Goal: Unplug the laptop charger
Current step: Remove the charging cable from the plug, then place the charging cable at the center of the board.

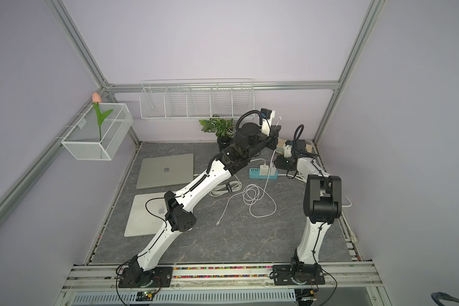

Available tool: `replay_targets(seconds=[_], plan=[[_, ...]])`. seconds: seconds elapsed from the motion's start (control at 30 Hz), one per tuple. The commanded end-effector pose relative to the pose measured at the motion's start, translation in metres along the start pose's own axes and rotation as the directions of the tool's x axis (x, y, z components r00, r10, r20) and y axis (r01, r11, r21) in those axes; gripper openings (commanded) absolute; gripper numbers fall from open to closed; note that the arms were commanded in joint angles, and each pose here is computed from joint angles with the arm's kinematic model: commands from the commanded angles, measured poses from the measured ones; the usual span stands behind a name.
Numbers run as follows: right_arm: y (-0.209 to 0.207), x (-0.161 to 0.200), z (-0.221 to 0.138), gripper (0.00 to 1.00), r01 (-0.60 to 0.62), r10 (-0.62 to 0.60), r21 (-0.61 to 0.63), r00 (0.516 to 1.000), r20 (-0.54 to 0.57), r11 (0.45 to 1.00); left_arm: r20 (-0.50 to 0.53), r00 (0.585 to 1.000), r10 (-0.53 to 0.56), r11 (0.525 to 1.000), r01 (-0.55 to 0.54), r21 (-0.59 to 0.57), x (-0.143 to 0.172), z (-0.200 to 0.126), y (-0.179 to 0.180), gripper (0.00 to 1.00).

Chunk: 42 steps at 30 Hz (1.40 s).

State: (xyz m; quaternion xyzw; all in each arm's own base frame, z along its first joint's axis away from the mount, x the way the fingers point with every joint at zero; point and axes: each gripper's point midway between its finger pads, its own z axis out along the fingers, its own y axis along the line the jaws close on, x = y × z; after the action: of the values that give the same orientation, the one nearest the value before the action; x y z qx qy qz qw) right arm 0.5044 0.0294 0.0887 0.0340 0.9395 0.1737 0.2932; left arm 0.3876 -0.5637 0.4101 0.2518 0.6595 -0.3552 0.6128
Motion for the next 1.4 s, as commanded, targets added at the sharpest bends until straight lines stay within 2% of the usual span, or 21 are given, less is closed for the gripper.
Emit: replay_targets(seconds=[0.0,0.17,0.23,0.43,0.63,0.8,1.03,1.2,1.37], plan=[[-0.048,0.103,0.025,0.48,-0.030,0.086,0.177,0.944,-0.318,0.984,-0.082,0.997,-0.005,1.000,0.006,0.012,0.027,-0.004,-0.003,0.00],[-0.048,0.102,0.024,0.48,-0.031,0.085,0.174,0.946,-0.314,0.984,-0.173,0.984,-0.041,0.998,0.049,0.044,0.053,-0.031,-0.009,0.00],[-0.049,0.102,0.023,0.48,-0.033,0.088,0.175,0.945,-0.314,0.984,-0.225,0.973,-0.047,0.998,0.055,0.029,0.074,-0.043,-0.007,0.00],[-0.048,0.103,0.024,0.48,-0.032,0.086,0.173,0.945,-0.314,0.984,-0.291,0.953,-0.089,0.996,0.092,-0.003,0.112,-0.090,0.002,0.00],[-0.047,0.101,0.024,0.49,-0.030,0.083,0.173,0.946,-0.312,0.984,-0.405,0.910,-0.089,0.993,0.114,0.038,0.154,-0.137,-0.005,0.00],[-0.046,0.098,0.020,0.51,-0.024,0.078,0.178,0.949,-0.306,0.984,-0.546,0.834,-0.081,0.990,0.131,0.054,0.197,-0.196,-0.004,0.00],[-0.040,0.087,0.007,0.54,-0.011,0.064,0.185,0.958,-0.280,0.983,-0.682,0.725,-0.097,0.992,0.122,-0.012,0.244,-0.272,0.008,0.00],[-0.029,0.070,-0.017,0.54,0.006,0.043,0.197,0.969,-0.243,0.980,-0.766,0.624,-0.154,0.988,0.116,-0.104,0.287,-0.323,0.023,0.00],[-0.014,0.059,-0.036,0.55,0.041,0.006,0.212,0.977,-0.215,0.976,-0.775,0.603,-0.186,0.982,0.101,-0.158,0.303,-0.348,0.036,0.00]])
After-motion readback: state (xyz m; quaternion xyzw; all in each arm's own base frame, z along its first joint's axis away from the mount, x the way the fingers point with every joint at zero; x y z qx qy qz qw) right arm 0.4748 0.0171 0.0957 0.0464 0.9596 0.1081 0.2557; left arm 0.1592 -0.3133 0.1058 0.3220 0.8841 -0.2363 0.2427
